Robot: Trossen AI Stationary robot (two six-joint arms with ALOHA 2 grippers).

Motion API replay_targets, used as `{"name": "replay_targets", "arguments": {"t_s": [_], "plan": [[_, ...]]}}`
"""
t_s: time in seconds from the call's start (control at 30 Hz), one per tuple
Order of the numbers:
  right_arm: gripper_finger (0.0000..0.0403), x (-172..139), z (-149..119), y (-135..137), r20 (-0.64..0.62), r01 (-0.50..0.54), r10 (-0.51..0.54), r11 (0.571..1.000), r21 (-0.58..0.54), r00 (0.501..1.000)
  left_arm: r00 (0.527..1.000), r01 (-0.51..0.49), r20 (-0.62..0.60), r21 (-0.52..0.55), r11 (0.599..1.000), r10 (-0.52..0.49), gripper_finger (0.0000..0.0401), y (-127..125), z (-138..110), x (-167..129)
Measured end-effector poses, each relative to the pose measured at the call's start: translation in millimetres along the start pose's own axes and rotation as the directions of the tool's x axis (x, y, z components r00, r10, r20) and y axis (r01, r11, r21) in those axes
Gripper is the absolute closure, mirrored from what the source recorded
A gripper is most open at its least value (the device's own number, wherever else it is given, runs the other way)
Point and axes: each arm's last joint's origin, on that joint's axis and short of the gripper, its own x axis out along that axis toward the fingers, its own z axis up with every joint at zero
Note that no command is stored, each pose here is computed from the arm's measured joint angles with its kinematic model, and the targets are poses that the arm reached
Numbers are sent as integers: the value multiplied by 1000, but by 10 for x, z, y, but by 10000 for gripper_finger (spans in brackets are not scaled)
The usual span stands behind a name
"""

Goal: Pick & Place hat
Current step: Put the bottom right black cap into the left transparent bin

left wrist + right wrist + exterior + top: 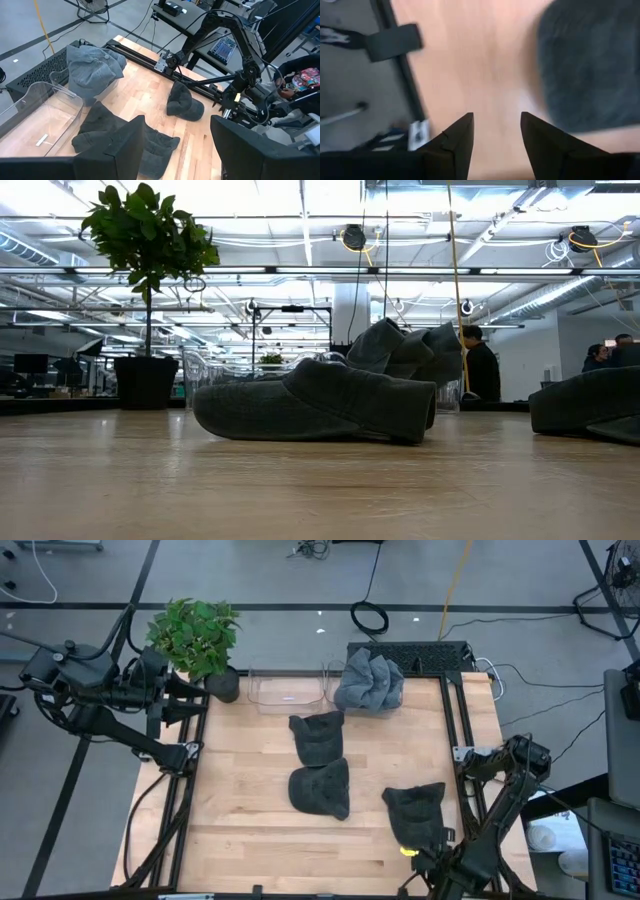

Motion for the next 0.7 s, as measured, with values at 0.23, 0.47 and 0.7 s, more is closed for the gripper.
{"name": "replay_targets", "arguments": {"t_s": [0.23,0.47,0.7], "plan": [[253,-29,100,87,-196,-233,209,967,-108,958,1000,-3,3,31,1000,3,167,0,2,0],[226,-55,134,113,-222,-273,269,962,15,937,1000,13,-5,74,997,-13,167,-5,0,0],[168,-46,-45,404,-113,-409,410,912,36,905,1000,15,-6,23,1000,-15,167,-5,0,0]]}}
